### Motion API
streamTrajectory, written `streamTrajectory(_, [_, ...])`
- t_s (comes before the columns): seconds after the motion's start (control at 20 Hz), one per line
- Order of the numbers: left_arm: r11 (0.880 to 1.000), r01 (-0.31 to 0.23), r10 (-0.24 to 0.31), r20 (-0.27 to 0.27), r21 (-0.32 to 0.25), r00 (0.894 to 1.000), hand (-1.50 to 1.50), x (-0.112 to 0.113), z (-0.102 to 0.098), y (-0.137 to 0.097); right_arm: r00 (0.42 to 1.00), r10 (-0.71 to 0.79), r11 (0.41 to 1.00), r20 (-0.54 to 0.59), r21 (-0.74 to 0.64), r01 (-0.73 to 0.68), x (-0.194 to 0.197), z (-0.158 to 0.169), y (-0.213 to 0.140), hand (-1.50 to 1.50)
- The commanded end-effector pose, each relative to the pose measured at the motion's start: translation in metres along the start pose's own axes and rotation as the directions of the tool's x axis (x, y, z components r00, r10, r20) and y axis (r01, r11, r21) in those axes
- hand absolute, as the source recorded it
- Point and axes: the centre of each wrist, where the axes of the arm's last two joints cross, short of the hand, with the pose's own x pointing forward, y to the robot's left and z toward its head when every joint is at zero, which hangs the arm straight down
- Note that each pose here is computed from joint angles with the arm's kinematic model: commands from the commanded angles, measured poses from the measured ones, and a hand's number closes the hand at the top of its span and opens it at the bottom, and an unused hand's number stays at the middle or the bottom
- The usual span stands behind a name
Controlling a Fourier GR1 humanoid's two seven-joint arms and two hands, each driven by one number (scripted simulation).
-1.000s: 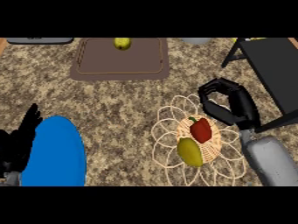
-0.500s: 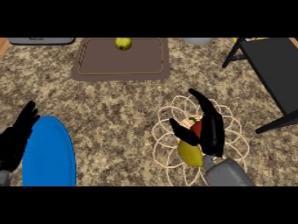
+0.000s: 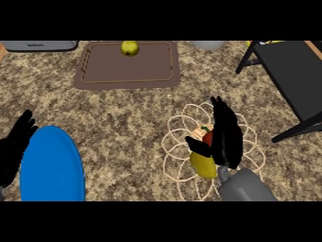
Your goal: Pick the bell pepper from the placemat and place it in the tiered shelf
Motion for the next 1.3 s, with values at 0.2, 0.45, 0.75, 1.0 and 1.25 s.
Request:
streamTrajectory(0.2, [1.0,-0.011,0.011,0.009,-0.013,1.0,0.0,-0.006,0.005,-0.005,0.865,0.494,0.84,-0.093,0.309,-0.447,0.034,0.006,0.002,-1.5])
streamTrajectory(0.45, [1.0,-0.006,0.006,0.028,-0.023,1.0,0.0,-0.003,-0.001,0.003,0.788,0.61,0.757,-0.078,0.349,-0.552,0.094,0.009,-0.026,-1.5])
streamTrajectory(0.75, [1.0,-0.002,0.002,0.024,-0.019,1.0,0.0,-0.004,0.009,-0.008,0.743,0.661,0.712,-0.111,0.406,-0.573,0.098,0.004,-0.025,-1.5])
streamTrajectory(1.0, [0.999,-0.016,0.016,0.014,-0.038,1.0,0.0,-0.011,0.005,-0.009,0.732,0.674,0.694,-0.098,0.426,-0.581,0.075,-0.015,-0.05,-1.5])
streamTrajectory(1.25, [1.0,0.001,0.0,0.026,-0.025,1.0,0.0,-0.005,-0.001,0.011,0.729,0.672,0.701,-0.126,0.425,-0.573,0.046,-0.027,-0.044,-1.5])
